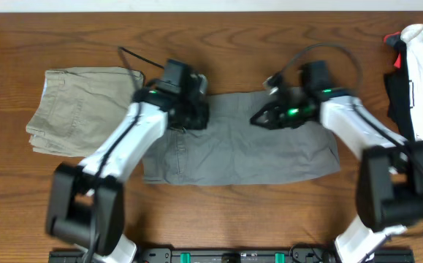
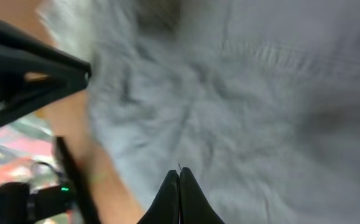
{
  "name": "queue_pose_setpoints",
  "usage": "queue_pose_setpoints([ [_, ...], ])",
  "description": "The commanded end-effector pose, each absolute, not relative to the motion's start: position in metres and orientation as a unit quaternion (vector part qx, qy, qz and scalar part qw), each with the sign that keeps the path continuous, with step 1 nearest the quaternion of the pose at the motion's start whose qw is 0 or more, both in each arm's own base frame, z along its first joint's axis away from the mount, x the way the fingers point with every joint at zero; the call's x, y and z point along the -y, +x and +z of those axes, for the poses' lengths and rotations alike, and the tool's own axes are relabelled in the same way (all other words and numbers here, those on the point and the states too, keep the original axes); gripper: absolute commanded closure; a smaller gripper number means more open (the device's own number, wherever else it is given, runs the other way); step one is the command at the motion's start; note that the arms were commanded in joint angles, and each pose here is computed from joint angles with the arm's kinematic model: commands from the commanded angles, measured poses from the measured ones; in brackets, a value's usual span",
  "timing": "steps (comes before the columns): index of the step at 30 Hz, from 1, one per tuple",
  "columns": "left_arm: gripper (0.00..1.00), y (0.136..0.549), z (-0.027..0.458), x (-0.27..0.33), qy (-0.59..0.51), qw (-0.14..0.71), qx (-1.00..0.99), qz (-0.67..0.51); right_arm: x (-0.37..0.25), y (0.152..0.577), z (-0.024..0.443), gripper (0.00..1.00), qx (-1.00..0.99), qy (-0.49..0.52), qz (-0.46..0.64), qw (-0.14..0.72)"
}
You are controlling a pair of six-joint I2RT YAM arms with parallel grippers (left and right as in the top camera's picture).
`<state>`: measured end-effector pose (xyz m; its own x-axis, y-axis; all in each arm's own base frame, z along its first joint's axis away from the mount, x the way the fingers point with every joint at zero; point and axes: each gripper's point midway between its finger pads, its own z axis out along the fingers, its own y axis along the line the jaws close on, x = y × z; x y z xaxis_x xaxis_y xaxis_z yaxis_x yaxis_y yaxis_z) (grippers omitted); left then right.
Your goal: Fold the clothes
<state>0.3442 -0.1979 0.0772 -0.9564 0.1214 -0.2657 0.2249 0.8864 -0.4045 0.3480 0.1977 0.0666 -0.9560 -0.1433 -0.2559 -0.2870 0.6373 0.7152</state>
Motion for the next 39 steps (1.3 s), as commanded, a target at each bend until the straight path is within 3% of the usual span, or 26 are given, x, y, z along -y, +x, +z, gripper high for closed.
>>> queue_pose_setpoints([
  [1, 0.91, 0.322, 0.04, 0.216, 0.109, 0.051, -0.965, -0.234, -0.194, 0.339, 0.02, 0.99, -0.93, -0.078, 0.356, 0.037],
  [6, 0.91, 0.303, 0.001, 0.215, 0.133, -0.005, -0.969, -0.206, -0.146, 0.338, -0.026, 0.99, -0.97, -0.007, 0.242, 0.001],
  [10, 0.91, 0.298, -0.018, 0.174, 0.119, -0.026, -0.987, -0.101, -0.069, 0.339, -0.043, 0.99, -0.99, 0.065, 0.124, -0.005],
  [14, 0.91, 0.296, -0.021, 0.131, 0.109, -0.037, -0.993, -0.006, -0.009, 0.337, -0.045, 0.99, -0.984, 0.145, 0.102, -0.011],
  [20, 0.83, 0.293, -0.004, 0.126, 0.091, -0.059, -0.994, -0.032, 0.039, 0.324, -0.042, 0.99, -0.967, 0.222, 0.125, -0.024],
  [23, 0.68, 0.292, 0.019, 0.134, 0.077, -0.06, -0.993, -0.069, 0.045, 0.321, -0.04, 0.99, -0.961, 0.239, 0.137, -0.028],
  [27, 0.55, 0.294, 0.049, 0.124, 0.036, -0.037, -0.995, -0.079, 0.056, 0.322, -0.03, 0.98, -0.957, 0.253, 0.14, -0.014],
  [31, 0.39, 0.3, 0.069, 0.102, -0.019, -0.015, -0.996, -0.086, 0.053, 0.342, 0.009, 0.96, -0.951, 0.234, 0.196, 0.046],
  [36, 0.26, 0.301, 0.061, 0.101, -0.045, -0.026, -0.99, -0.133, 0.034, 0.353, 0.073, 0.81, -0.943, 0.192, 0.242, 0.123],
  [39, 0.18, 0.299, 0.049, 0.111, -0.049, -0.035, -0.984, -0.169, 0.021, 0.348, 0.087, 0.7, -0.946, 0.174, 0.242, 0.125],
])
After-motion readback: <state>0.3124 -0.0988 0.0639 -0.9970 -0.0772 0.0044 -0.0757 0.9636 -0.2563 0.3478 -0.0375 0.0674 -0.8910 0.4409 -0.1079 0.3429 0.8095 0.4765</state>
